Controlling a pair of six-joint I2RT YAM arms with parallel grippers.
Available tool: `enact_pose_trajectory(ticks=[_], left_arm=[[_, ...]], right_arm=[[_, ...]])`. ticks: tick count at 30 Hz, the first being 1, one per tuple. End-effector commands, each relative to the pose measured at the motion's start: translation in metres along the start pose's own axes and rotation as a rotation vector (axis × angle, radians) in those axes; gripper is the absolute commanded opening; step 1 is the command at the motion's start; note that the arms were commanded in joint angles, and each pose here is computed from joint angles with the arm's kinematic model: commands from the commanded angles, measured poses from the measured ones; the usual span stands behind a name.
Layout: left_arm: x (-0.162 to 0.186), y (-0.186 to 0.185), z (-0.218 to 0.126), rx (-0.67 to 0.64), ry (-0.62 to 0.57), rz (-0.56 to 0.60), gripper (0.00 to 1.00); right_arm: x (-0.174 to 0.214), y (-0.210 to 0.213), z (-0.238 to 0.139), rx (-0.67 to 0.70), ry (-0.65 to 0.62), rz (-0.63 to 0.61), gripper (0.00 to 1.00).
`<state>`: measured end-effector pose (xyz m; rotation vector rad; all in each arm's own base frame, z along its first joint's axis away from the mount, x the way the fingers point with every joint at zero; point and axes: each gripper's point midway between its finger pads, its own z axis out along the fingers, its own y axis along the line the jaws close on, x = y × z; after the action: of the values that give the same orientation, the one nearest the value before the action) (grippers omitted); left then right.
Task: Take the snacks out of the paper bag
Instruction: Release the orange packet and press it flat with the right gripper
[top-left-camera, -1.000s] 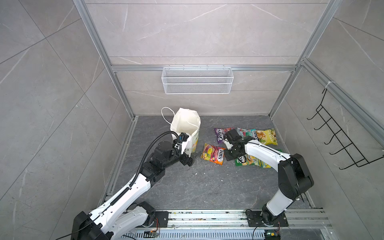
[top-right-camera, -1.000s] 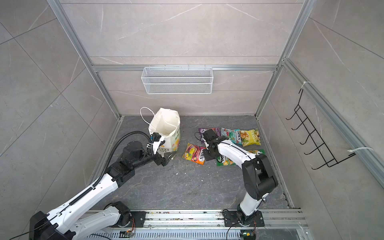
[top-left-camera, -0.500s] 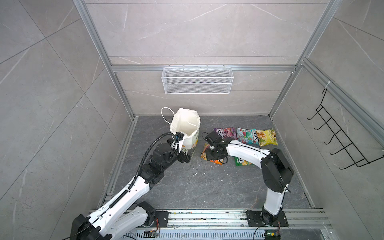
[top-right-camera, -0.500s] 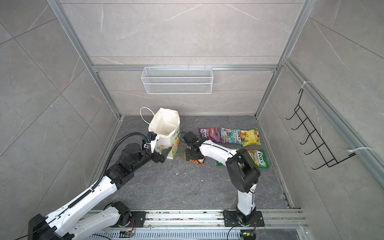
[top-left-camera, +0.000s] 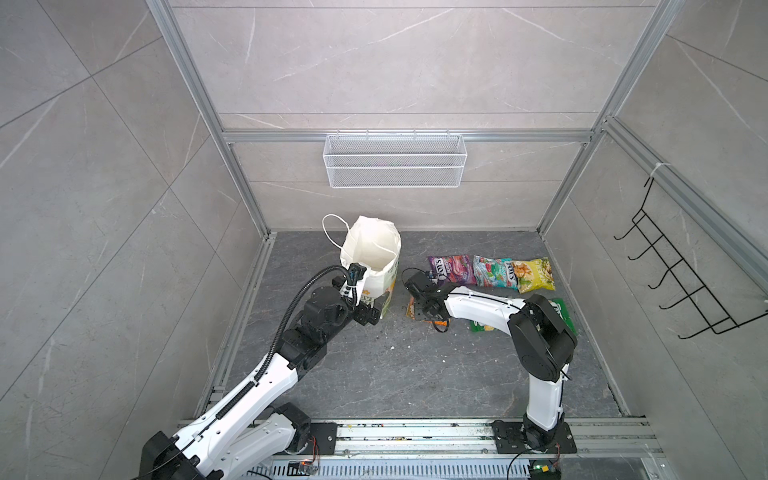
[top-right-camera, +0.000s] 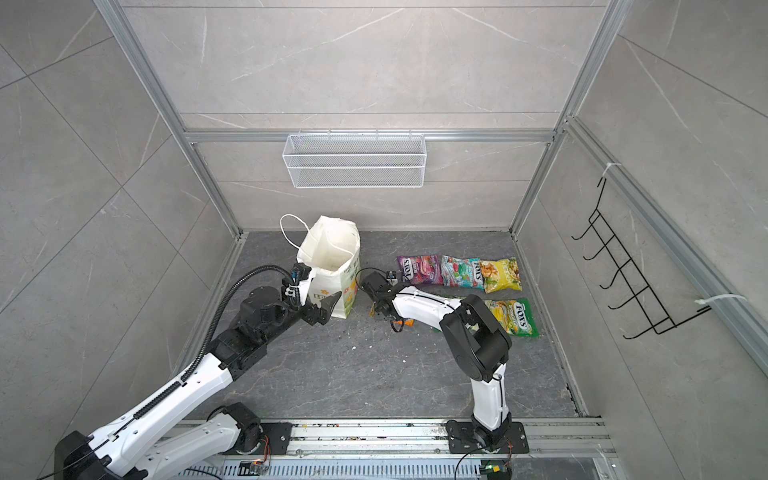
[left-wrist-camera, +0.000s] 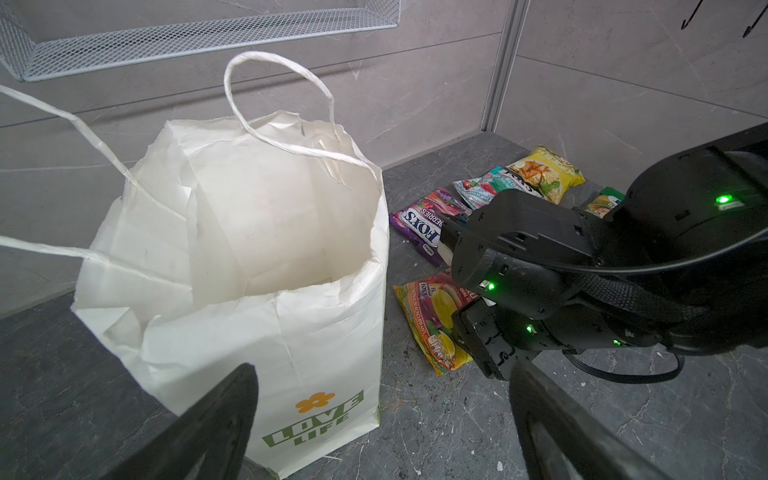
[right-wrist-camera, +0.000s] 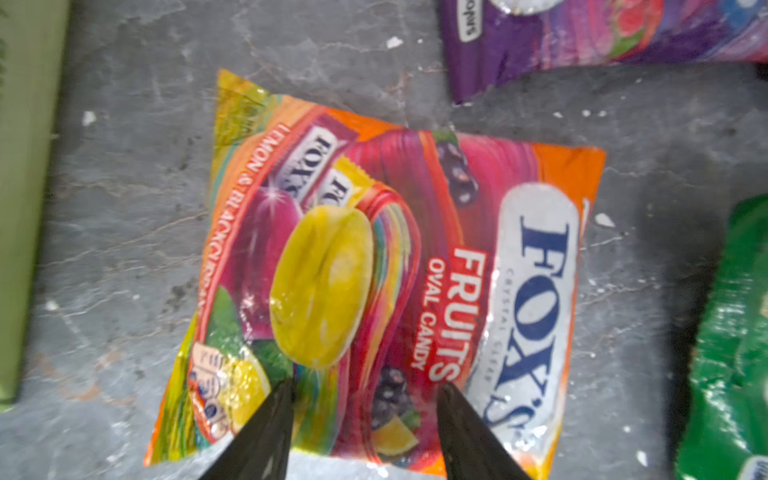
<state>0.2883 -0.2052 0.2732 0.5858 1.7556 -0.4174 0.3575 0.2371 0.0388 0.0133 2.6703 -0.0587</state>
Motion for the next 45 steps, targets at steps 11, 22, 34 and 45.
enact_pose_trajectory(ticks=[11,22,34,45], left_arm=[[-0.019,0.003,-0.003,-0.016,-0.068,-0.005,0.96],[-0.024,0.001,-0.005,-0.007,-0.085,0.002,0.96],[-0.016,0.002,-0.008,-0.013,-0.065,0.001,0.96],[-0.019,-0.011,-0.001,0.06,-0.079,0.012,0.97]], right_arm=[[0.025,-0.051,-0.011,0.108,0.025,0.064,0.55],[-0.04,-0.015,-0.053,-0.125,-0.107,0.058,0.87],[-0.054,-0.01,-0.004,-0.1,0.017,-0.15,0.96],[-0.035,-0.031,0.026,0.011,0.107,-0.072,0.87]])
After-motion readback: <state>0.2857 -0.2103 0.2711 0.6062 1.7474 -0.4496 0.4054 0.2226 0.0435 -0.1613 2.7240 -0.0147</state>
